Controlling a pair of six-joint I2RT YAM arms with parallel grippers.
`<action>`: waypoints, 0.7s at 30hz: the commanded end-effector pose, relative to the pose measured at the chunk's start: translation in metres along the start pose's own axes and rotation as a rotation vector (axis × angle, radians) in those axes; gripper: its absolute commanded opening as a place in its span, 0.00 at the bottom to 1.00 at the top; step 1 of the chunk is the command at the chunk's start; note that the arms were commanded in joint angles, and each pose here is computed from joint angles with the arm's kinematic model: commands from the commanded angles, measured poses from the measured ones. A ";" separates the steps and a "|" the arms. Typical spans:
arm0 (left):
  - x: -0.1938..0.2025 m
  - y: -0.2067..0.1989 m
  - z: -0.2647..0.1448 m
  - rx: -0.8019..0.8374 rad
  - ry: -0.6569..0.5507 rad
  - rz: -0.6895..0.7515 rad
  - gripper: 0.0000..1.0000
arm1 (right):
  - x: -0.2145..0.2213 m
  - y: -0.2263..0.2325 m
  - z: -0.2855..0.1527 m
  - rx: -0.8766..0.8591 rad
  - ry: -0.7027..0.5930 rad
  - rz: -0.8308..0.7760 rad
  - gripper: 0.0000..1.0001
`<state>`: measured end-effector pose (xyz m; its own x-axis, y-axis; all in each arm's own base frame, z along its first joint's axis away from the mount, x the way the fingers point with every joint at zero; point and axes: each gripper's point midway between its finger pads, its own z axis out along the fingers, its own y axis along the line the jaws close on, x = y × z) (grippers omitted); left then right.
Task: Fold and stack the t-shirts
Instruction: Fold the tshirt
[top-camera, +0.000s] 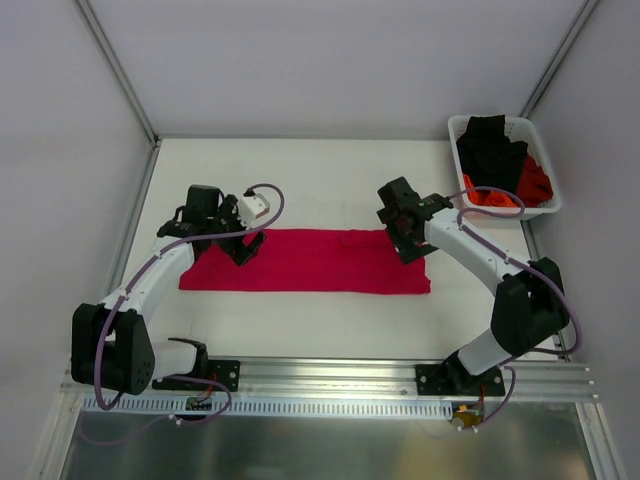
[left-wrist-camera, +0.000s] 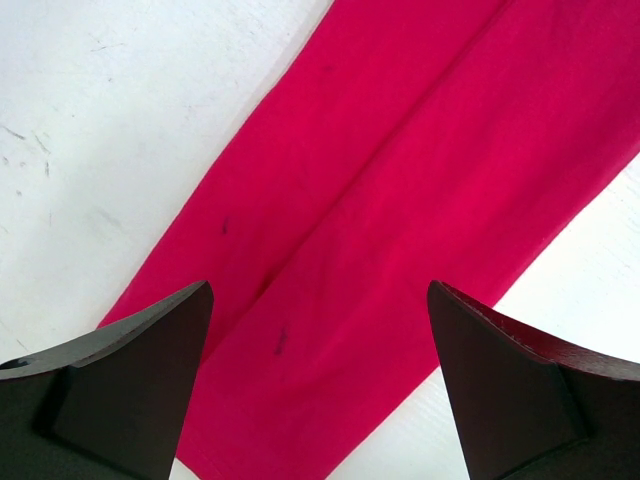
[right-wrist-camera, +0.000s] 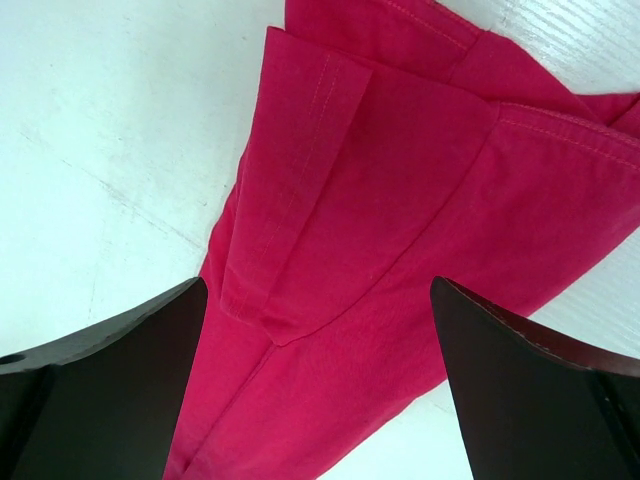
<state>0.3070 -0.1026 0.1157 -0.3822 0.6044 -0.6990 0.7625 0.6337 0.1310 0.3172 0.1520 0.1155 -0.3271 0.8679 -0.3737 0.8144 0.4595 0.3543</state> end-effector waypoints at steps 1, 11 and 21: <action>-0.010 -0.006 -0.004 0.026 -0.038 0.013 0.91 | -0.009 0.008 -0.004 -0.006 -0.033 0.007 0.99; 0.004 -0.013 0.007 0.071 -0.001 0.015 0.91 | 0.003 -0.008 0.009 0.038 0.000 0.014 0.99; 0.035 -0.013 0.024 0.076 0.112 -0.032 0.91 | 0.014 -0.005 0.026 0.037 0.027 0.006 0.99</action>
<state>0.3016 -0.1028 0.0851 -0.4382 0.6208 -0.6501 0.7800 0.6221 0.0683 0.3152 0.1579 0.0877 -0.3553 0.8699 -0.3422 0.8312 0.4615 0.3101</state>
